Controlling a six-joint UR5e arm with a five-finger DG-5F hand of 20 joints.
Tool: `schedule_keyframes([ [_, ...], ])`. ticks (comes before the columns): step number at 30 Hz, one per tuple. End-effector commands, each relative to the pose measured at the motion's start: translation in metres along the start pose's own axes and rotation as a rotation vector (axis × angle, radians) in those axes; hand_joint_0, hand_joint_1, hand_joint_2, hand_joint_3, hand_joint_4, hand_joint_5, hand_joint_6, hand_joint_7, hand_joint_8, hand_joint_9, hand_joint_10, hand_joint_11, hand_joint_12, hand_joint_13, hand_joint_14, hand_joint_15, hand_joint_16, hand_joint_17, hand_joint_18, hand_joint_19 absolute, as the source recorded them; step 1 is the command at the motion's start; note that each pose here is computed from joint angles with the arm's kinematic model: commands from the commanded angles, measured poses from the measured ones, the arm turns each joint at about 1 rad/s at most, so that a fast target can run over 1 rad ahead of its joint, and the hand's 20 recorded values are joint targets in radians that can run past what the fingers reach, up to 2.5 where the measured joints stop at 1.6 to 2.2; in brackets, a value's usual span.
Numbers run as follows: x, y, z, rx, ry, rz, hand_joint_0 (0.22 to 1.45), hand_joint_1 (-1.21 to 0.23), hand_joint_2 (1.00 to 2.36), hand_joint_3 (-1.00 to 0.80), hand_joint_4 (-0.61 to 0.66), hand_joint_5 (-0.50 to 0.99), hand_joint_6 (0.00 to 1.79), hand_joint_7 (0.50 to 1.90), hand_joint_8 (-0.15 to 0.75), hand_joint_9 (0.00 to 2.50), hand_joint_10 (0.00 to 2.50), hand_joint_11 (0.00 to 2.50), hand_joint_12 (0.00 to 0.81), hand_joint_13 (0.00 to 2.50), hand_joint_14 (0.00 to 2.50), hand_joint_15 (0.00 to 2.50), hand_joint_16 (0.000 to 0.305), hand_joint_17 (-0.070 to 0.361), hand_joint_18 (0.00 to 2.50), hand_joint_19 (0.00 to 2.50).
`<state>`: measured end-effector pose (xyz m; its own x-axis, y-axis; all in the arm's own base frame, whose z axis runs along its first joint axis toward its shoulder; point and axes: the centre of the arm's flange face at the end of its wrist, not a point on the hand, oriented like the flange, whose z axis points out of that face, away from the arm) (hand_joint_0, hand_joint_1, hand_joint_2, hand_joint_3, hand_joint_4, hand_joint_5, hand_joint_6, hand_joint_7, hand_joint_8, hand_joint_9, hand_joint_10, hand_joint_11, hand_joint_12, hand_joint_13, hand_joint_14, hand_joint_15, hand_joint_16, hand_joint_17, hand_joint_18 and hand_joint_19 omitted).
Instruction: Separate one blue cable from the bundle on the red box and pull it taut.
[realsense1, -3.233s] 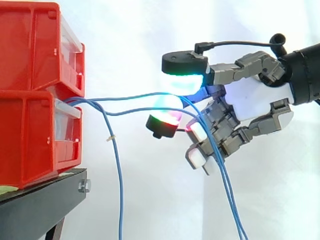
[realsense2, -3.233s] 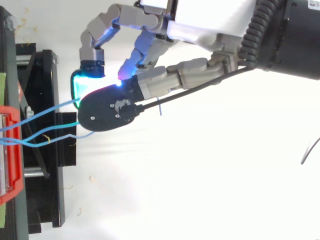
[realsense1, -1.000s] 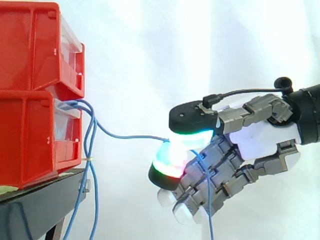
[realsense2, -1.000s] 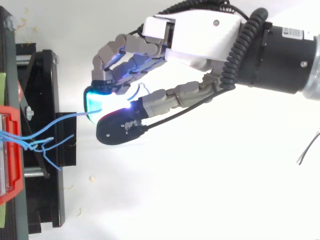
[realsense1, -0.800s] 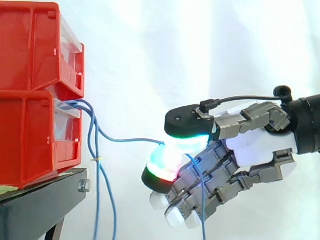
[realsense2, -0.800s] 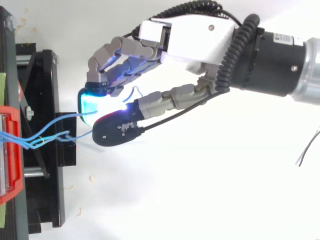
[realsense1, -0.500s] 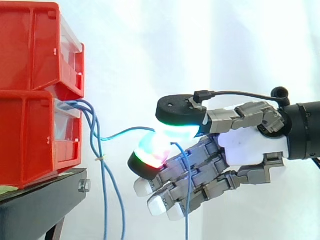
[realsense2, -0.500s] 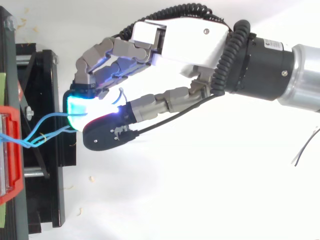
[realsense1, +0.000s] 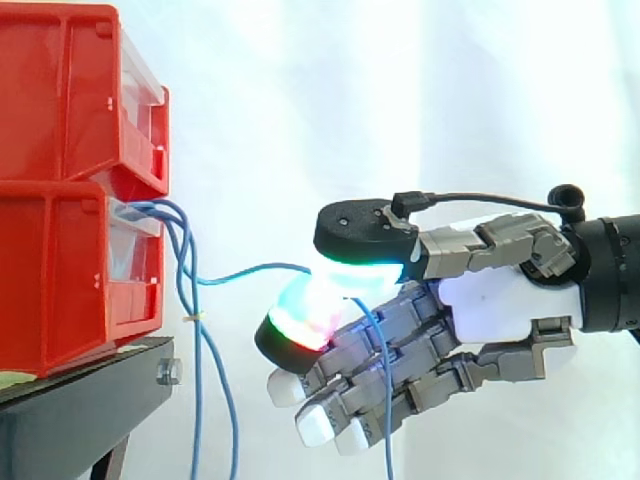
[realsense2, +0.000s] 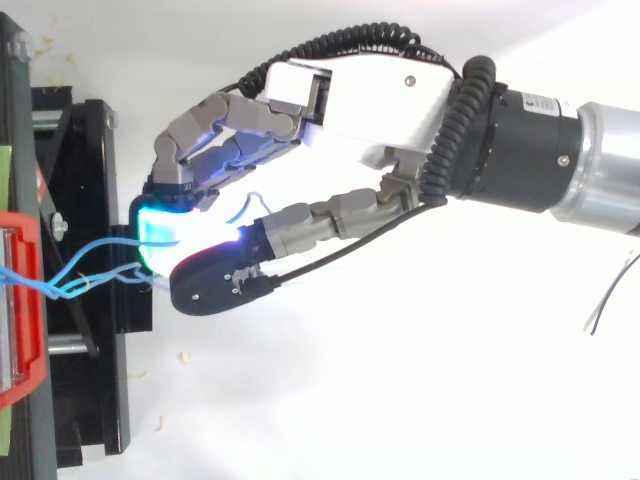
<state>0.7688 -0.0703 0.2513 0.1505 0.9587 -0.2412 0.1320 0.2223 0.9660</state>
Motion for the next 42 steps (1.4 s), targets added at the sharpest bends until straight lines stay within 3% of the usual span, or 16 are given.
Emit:
schedule_keyframes([
  [1, -0.0001, 0.0007, -0.0001, -0.001, 0.000, 0.000, 0.61, -0.74, 1.02, -0.20, 0.03, -0.10, 0.94, 0.94, 0.189, 0.76, 0.01, 0.28, 0.270, 0.70, 0.02, 0.42, 0.043, 0.096, 0.47, 0.48],
  [42, 0.0002, -0.0005, 0.0000, 0.002, 0.000, -0.003, 0.61, -0.74, 1.02, -0.20, 0.03, -0.10, 0.94, 0.92, 0.192, 0.80, 0.01, 0.34, 0.266, 0.74, 0.02, 0.45, 0.043, 0.096, 0.49, 0.50],
])
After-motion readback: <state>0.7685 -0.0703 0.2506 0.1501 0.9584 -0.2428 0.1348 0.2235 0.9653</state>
